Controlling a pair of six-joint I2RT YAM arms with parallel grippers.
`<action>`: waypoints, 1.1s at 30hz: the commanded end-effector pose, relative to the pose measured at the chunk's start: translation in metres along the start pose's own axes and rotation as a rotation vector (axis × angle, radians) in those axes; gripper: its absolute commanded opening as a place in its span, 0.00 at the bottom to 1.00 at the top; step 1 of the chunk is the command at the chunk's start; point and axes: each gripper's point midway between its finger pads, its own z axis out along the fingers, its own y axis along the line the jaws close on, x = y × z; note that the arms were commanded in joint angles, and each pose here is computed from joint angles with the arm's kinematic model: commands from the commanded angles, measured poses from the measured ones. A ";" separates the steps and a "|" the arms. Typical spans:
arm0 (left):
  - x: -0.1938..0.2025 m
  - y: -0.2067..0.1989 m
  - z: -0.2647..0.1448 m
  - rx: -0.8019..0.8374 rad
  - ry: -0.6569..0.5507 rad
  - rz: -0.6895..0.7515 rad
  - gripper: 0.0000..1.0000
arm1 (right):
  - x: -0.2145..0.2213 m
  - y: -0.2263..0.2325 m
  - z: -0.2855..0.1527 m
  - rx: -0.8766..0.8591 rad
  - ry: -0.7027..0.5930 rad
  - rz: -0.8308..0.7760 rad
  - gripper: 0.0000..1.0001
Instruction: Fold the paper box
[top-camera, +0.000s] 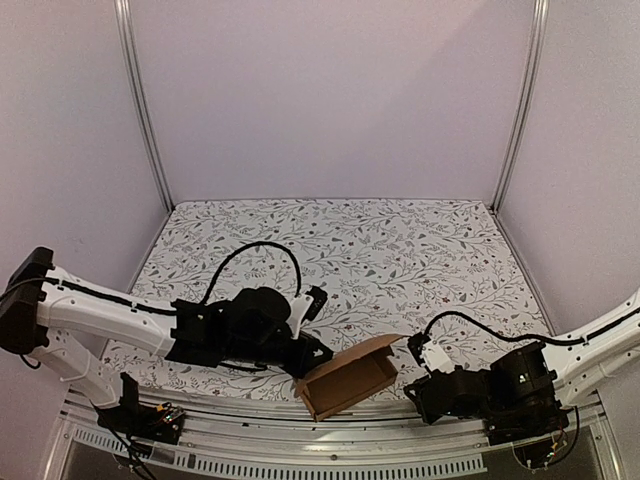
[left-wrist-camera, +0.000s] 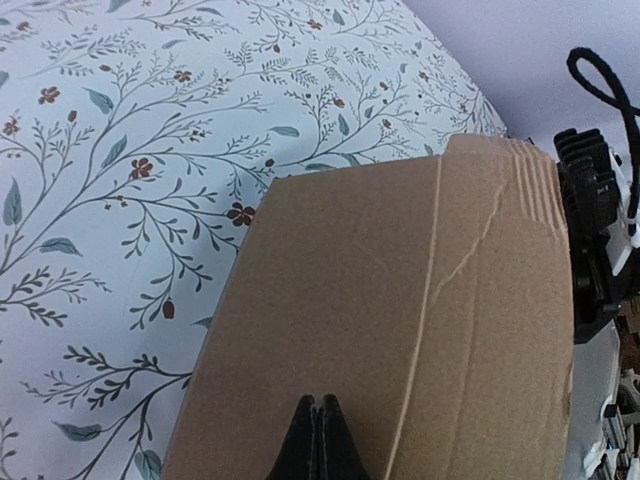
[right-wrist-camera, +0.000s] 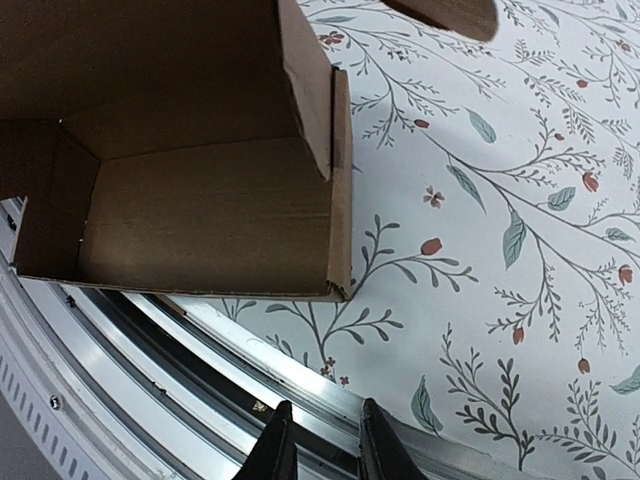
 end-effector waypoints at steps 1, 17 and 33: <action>-0.004 -0.008 0.008 0.041 0.019 0.014 0.00 | 0.003 -0.001 0.000 -0.023 -0.012 0.103 0.18; 0.006 -0.016 0.015 0.047 0.037 0.010 0.00 | 0.013 -0.016 0.007 -0.060 -0.058 0.345 0.01; 0.007 -0.015 0.014 0.018 0.024 0.018 0.00 | 0.013 0.015 0.022 -0.134 -0.036 0.375 0.00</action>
